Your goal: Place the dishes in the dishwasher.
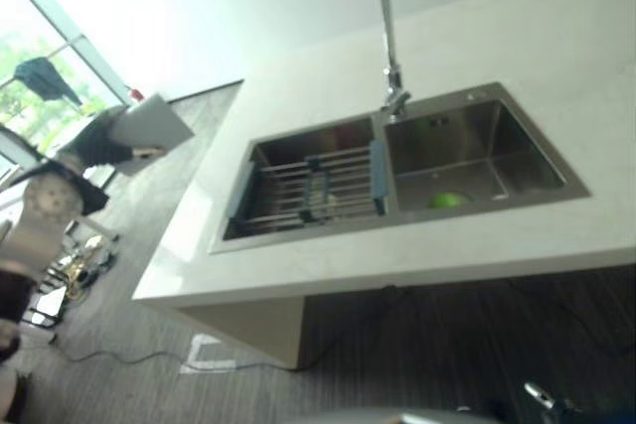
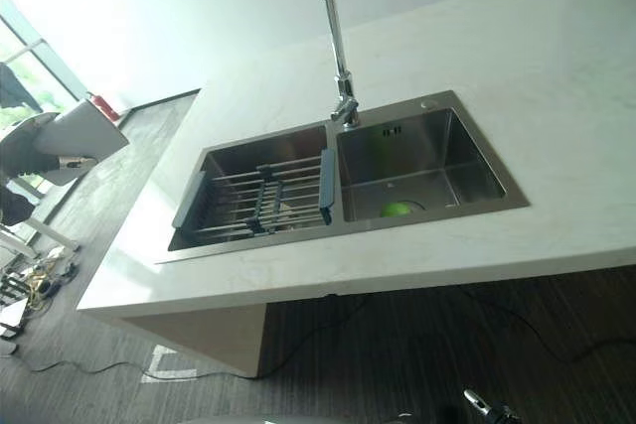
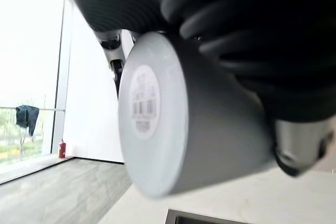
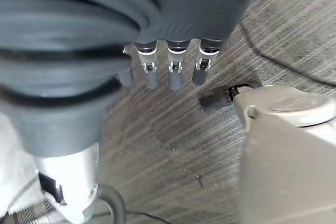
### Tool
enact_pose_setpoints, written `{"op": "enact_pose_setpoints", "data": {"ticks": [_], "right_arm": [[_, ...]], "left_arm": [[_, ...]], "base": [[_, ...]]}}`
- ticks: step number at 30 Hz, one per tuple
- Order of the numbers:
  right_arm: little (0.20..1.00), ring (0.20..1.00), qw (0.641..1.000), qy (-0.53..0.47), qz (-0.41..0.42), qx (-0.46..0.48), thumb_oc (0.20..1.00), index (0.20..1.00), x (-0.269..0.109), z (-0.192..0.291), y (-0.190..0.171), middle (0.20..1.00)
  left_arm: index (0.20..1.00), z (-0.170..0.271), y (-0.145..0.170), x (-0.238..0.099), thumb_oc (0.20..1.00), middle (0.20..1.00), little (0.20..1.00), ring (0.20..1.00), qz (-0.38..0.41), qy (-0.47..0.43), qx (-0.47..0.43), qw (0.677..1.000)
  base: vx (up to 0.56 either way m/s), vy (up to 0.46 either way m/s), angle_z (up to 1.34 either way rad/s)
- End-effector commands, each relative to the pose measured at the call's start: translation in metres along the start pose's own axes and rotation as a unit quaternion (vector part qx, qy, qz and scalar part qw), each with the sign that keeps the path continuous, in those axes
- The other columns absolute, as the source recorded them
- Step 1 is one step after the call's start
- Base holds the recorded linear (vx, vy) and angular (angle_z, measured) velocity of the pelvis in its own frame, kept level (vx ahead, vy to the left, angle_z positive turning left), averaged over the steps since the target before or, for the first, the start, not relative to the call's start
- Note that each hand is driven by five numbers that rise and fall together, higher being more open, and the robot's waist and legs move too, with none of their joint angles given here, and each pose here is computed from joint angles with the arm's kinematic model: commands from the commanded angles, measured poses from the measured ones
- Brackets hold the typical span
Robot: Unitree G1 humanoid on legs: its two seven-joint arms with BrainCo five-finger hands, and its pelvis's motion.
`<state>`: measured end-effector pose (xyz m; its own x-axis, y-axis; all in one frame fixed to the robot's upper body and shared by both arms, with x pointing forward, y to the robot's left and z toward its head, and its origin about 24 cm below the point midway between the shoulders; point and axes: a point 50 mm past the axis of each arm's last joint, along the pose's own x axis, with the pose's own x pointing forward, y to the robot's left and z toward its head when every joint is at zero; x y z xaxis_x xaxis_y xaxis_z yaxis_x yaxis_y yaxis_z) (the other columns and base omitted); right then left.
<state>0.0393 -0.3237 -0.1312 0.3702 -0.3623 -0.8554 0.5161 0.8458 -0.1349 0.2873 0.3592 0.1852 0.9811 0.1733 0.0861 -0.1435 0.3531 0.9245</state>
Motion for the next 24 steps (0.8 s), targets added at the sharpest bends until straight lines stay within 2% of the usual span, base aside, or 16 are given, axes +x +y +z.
{"op": "enact_pose_setpoints", "data": {"ticks": [1, 4, 6, 13, 18, 19, 20, 24], "right_arm": [[1.000, 1.000, 1.000, 0.000, -0.010, 0.024, 1.000, 1.000, -0.004, -0.013, 0.000, 1.000], [1.000, 1.000, 1.000, 0.013, 0.015, -0.010, 1.000, 1.000, -0.002, -0.008, 0.000, 1.000], [1.000, 1.000, 0.999, 0.011, 0.023, -0.025, 1.000, 1.000, -0.001, -0.002, -0.001, 1.000], [1.000, 1.000, 0.999, 0.041, 0.018, -0.011, 1.000, 1.000, 0.000, -0.015, 0.004, 1.000], [1.000, 1.000, 1.000, 0.026, 0.018, -0.001, 1.000, 1.000, -0.002, -0.017, 0.001, 1.000], [1.000, 1.000, 0.998, 0.041, 0.036, 0.018, 1.000, 1.000, -0.002, -0.021, 0.003, 1.000], [1.000, 1.000, 0.991, 0.068, 0.109, 0.031, 1.000, 1.000, -0.003, -0.025, 0.014, 1.000], [1.000, 1.000, 0.988, 0.080, 0.133, -0.021, 1.000, 1.000, -0.001, -0.029, 0.034, 1.000]], "left_arm": [[0.200, 0.031, 0.053, 0.012, 0.200, 0.200, 0.200, 0.200, 0.132, -0.076, 0.002, 0.988], [0.200, 0.045, 0.036, 0.006, 0.200, 0.200, 0.200, 0.200, 0.133, -0.096, -0.018, 0.986], [0.200, 0.047, 0.032, 0.002, 0.200, 0.200, 0.200, 0.200, 0.134, -0.109, -0.031, 0.984], [0.200, 0.064, 0.016, 0.002, 0.200, 0.200, 0.200, 0.200, 0.127, -0.163, -0.078, 0.975], [0.200, 0.081, 0.030, 0.006, 0.200, 0.200, 0.200, 0.200, 0.143, -0.211, -0.100, 0.962], [0.200, 0.086, 0.031, 0.005, 0.200, 0.200, 0.200, 0.200, 0.147, -0.224, -0.105, 0.958], [0.200, 0.095, 0.031, 0.003, 0.200, 0.200, 0.200, 0.200, 0.151, -0.246, -0.111, 0.951], [0.200, 0.111, 0.019, -0.007, 0.200, 0.200, 0.200, 0.200, 0.150, -0.288, -0.124, 0.938]], "base": [[-0.18, -0.238, 2.83], [-0.35, -0.103, 3.31], [-0.44, -0.004, 1.70], [-0.46, 0.007, 0.88], [-0.19, 0.346, 1.19], [-0.12, 0.451, 0.90], [-0.11, 0.355, 0.43], [-0.08, 0.216, 0.31]]}}
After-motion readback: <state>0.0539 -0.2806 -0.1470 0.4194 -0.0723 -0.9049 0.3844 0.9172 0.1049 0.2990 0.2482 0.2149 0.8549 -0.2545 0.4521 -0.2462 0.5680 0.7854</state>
